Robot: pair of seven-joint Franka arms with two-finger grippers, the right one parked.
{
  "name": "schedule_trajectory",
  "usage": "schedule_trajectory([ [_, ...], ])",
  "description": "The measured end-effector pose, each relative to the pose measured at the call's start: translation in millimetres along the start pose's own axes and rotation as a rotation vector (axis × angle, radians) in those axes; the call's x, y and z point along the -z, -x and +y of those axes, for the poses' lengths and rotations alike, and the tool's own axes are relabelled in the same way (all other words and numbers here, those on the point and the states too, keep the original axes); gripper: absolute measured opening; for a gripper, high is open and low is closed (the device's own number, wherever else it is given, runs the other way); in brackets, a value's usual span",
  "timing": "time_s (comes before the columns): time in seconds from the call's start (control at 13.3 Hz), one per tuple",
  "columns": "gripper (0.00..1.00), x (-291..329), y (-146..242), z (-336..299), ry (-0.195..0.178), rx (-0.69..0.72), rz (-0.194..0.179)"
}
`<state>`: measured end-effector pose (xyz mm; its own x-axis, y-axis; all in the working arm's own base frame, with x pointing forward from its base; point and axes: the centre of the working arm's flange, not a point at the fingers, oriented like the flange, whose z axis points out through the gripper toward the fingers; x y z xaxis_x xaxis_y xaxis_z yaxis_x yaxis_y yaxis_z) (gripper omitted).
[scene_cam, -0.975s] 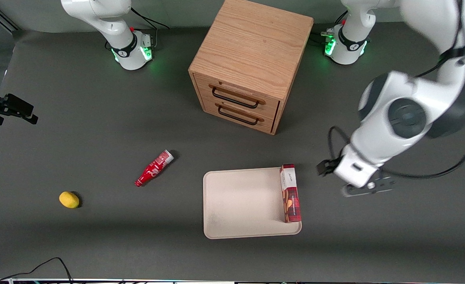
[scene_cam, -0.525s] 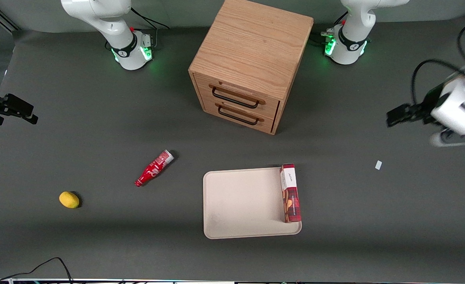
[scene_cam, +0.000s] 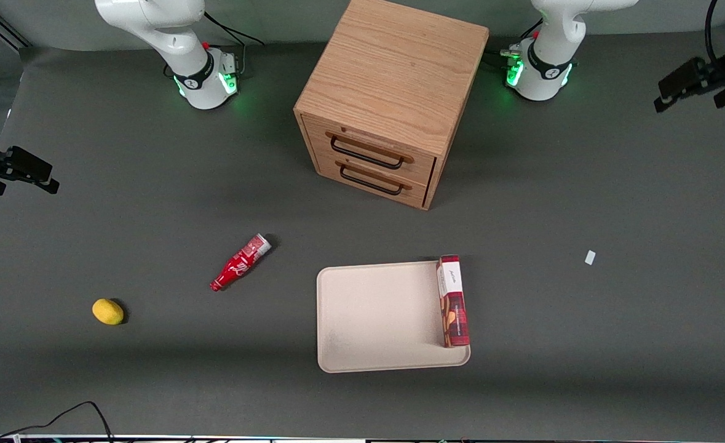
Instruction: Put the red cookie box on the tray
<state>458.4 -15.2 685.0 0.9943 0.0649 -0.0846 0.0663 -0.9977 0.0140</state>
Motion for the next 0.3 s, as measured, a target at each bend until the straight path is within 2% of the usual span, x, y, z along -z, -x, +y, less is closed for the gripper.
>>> schedule_trajectory([
  [0.3, 1.00, 3.0, 5.8, 0.7, -0.002, -0.008, -0.009],
])
